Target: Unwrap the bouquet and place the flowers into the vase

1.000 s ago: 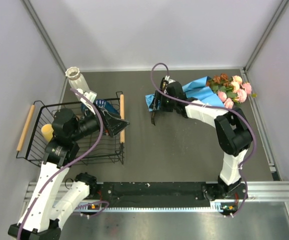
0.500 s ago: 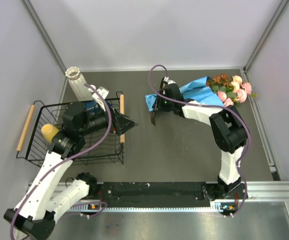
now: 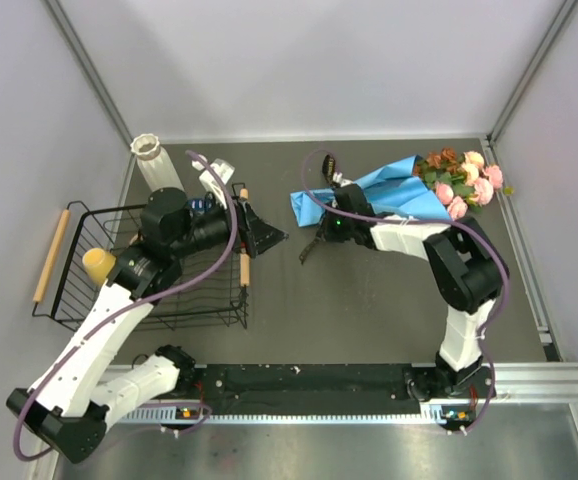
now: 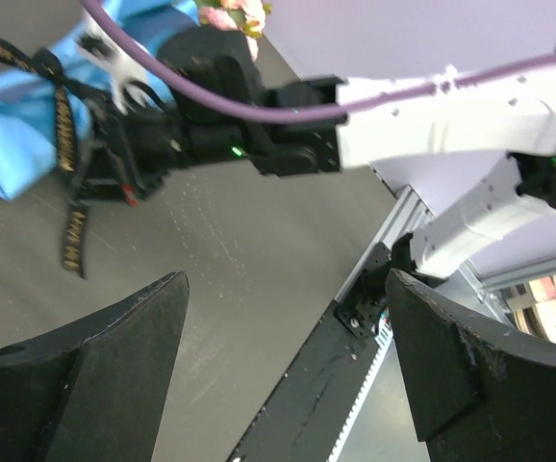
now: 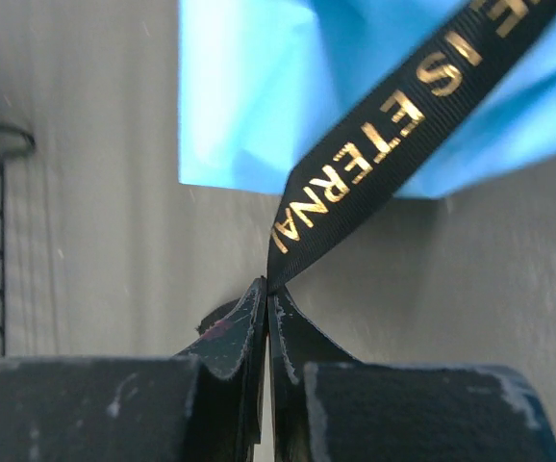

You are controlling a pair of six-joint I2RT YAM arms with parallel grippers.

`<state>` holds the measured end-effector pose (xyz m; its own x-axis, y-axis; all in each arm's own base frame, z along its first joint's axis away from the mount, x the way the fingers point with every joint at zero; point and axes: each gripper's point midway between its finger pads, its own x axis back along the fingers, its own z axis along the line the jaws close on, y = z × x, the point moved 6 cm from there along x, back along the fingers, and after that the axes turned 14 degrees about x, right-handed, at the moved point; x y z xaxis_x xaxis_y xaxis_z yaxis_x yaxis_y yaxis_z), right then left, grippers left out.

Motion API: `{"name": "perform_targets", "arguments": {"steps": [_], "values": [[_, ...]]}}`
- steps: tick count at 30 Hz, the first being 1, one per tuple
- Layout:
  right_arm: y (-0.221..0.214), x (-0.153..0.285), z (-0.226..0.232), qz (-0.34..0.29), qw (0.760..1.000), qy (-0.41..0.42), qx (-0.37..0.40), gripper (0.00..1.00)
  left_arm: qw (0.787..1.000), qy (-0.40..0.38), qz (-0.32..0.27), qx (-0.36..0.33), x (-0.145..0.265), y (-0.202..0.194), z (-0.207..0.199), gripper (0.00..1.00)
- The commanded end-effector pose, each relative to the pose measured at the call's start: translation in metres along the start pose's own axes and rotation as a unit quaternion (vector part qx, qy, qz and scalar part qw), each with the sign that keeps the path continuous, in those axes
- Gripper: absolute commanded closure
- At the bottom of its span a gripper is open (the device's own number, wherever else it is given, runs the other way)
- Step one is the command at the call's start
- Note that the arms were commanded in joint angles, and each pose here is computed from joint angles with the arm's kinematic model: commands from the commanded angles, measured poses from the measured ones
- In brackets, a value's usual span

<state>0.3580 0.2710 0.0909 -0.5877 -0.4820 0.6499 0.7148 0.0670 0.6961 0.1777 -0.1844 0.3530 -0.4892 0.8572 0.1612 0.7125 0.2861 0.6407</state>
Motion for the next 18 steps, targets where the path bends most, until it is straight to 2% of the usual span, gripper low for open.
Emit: {"name": "perform_targets", "arguments": {"steps": [1,4,7,10,14,16,18], "values": [[-0.021,0.047,0.011,0.007,0.999,0.044,0.019,1.00,0.998,-0.001,-0.046,-0.043,-0.008,0.029,-0.011,0.12],[-0.036,0.071,0.011,0.012,0.997,0.062,0.032,1.00,0.997,0.023,-0.052,-0.046,-0.023,0.042,-0.004,0.11],[-0.047,0.097,0.008,0.008,0.997,0.064,0.044,1.00,0.999,0.022,-0.031,-0.033,-0.046,0.051,-0.001,0.12],[-0.064,0.115,0.002,0.016,0.997,0.060,0.046,1.00,0.999,0.021,-0.006,-0.025,-0.079,0.052,0.001,0.12],[-0.075,0.132,-0.007,0.011,0.998,0.063,0.024,1.00,0.995,0.092,0.013,-0.029,-0.139,0.053,0.023,0.09],[-0.086,0.137,-0.012,0.014,0.998,0.060,0.015,1.00,0.989,0.141,0.009,-0.043,-0.161,0.053,0.035,0.13],[-0.086,0.147,-0.015,-0.010,0.998,0.056,0.012,1.00,0.982,0.180,0.022,-0.046,-0.189,0.052,0.053,0.21]]}}
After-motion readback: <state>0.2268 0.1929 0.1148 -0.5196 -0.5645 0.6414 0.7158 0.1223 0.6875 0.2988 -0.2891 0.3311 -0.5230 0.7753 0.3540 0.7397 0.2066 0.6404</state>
